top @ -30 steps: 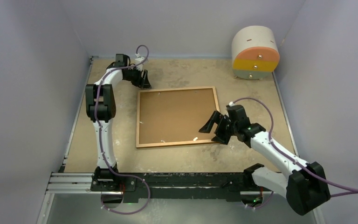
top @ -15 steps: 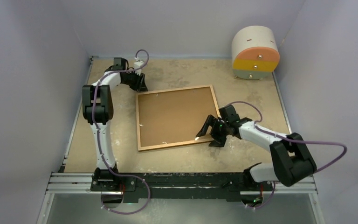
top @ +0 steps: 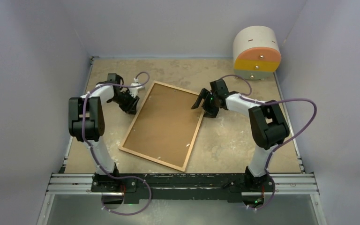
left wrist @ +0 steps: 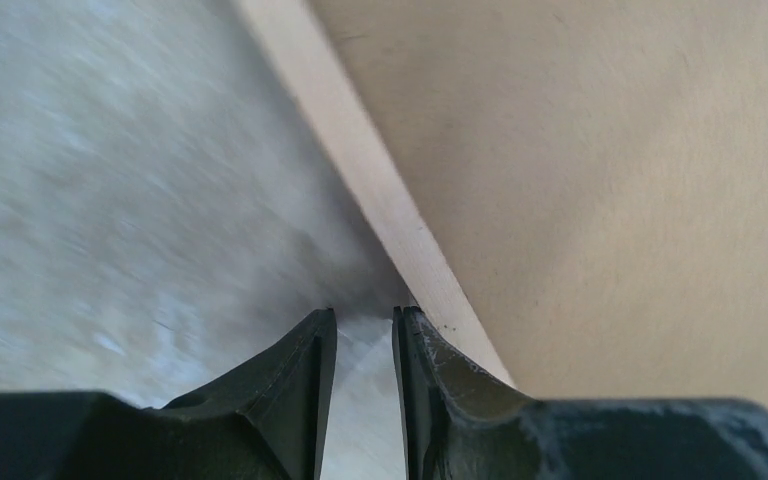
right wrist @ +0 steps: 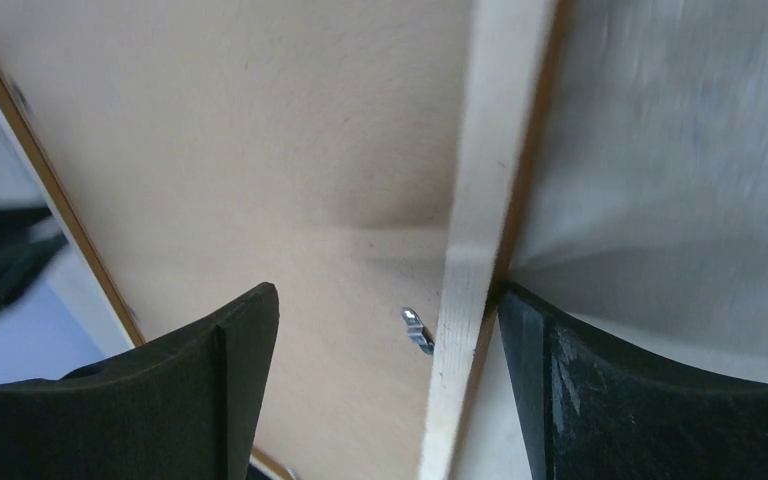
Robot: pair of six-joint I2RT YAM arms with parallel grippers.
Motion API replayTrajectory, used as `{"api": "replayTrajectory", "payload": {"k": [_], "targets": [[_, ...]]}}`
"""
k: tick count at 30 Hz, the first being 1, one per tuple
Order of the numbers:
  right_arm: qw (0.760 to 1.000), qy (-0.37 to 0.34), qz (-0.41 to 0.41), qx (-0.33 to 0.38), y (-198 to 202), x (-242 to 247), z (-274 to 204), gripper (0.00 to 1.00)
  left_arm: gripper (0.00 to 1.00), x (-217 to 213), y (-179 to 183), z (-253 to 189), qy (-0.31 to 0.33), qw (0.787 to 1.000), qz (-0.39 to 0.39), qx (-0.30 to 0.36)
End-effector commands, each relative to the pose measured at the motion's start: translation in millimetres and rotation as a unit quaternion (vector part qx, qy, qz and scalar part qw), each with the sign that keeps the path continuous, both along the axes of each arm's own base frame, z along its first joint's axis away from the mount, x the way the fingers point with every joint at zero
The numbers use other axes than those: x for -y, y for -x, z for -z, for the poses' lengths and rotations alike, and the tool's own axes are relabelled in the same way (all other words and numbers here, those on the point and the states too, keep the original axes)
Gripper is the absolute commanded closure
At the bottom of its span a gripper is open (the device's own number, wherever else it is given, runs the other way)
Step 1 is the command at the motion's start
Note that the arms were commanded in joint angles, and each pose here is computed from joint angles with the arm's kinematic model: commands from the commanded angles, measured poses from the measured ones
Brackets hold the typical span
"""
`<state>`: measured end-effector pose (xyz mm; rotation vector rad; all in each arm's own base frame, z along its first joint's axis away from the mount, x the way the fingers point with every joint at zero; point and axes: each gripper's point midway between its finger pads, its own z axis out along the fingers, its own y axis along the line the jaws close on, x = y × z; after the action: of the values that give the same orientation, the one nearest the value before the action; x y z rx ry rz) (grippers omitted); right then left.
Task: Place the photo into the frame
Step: Adjust the photo frame at the center of the board.
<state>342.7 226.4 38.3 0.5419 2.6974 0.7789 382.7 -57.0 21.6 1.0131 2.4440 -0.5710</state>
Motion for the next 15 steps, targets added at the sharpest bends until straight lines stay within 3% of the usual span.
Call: {"api": "replayTrajectory", "payload": {"k": [1,5,10,15], "targets": [[0.997,-0.021,-0.016,0.076,-57,-27,-20,0.2,0.68,33,95,3,0.046,0.99,0.06,-0.123],[0.996,0.001,-0.016,0.093,-76,-27,-32,0.21,0.68,34,108,-7,0.046,0.99,0.069,-0.115],[0.987,0.038,-0.005,0.154,-85,-12,-68,0.21,0.63,20,88,-35,0.062,0.995,0.032,-0.076],[0.982,0.057,-0.035,0.178,-48,-15,-77,0.21,0.5,16,99,-47,0.09,0.993,0.021,-0.078]]}}
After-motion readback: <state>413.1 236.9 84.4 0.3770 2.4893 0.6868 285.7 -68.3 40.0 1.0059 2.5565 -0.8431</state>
